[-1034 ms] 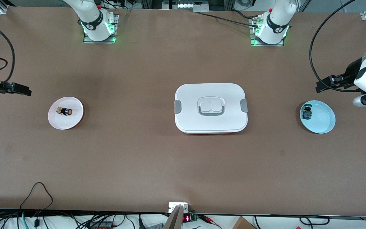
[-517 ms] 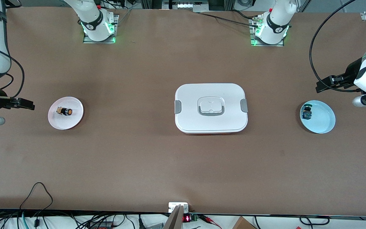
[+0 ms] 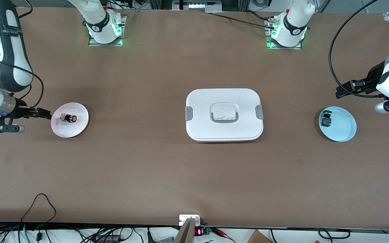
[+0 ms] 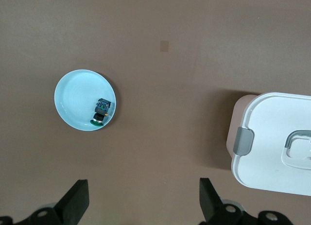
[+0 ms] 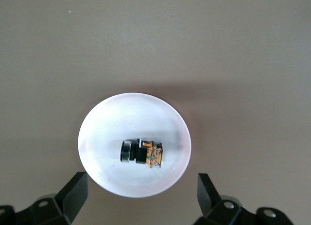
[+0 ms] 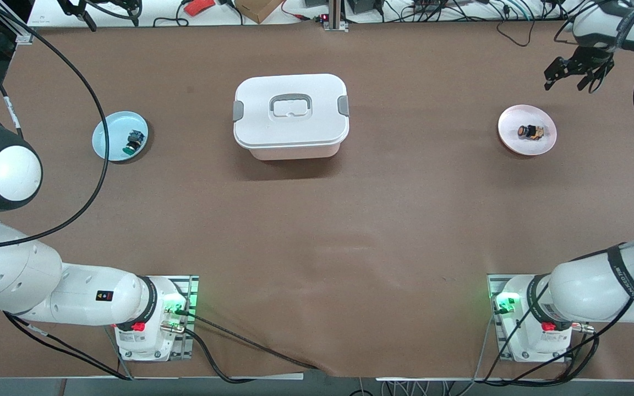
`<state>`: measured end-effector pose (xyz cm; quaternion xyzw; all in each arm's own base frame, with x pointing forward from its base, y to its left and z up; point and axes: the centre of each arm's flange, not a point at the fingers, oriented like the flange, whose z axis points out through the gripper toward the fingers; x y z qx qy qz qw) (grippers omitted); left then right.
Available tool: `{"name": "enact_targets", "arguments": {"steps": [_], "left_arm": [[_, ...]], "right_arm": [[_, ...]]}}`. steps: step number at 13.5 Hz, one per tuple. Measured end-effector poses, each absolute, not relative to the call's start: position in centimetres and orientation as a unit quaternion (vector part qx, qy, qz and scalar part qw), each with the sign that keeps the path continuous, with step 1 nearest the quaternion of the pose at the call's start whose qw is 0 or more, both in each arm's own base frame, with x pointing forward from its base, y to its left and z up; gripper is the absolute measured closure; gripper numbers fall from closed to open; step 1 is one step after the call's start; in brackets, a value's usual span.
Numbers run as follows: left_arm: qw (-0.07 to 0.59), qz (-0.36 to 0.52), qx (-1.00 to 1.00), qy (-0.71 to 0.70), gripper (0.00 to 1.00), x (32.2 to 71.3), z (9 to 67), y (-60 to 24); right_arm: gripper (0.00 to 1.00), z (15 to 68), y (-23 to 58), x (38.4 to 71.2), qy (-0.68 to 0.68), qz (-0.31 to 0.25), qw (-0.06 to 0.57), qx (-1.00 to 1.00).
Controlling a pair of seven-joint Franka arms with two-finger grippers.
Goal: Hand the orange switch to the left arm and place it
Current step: 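Lower the right gripper around the orange switch and close it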
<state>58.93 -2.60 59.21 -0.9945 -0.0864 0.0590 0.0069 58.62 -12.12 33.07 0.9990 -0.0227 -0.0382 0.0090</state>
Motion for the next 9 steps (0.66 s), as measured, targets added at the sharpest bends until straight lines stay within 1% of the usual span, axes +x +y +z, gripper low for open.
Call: {"name": "enact_targets", "arguments": {"steps": [3,5,9], "left_arm": [[0.007,0.059,-0.994,-0.086,0.0,58.9,59.2,-2.6],[0.007,0.059,-0.994,-0.086,0.0,58.9,59.2,-2.6],[0.007,0.059,-0.994,-0.086,0.0,58.9,59.2,-2.6]], "right_arm": [[0.0,29.2,-11.9,56.9,-0.028,-0.033,0.011,0.999],[0.0,26.8,-11.9,55.8,-0.031,-0.041,0.011,0.999],[0.0,24.7,-11.9,55.2,-0.044,-0.057,0.011,0.997]]}}
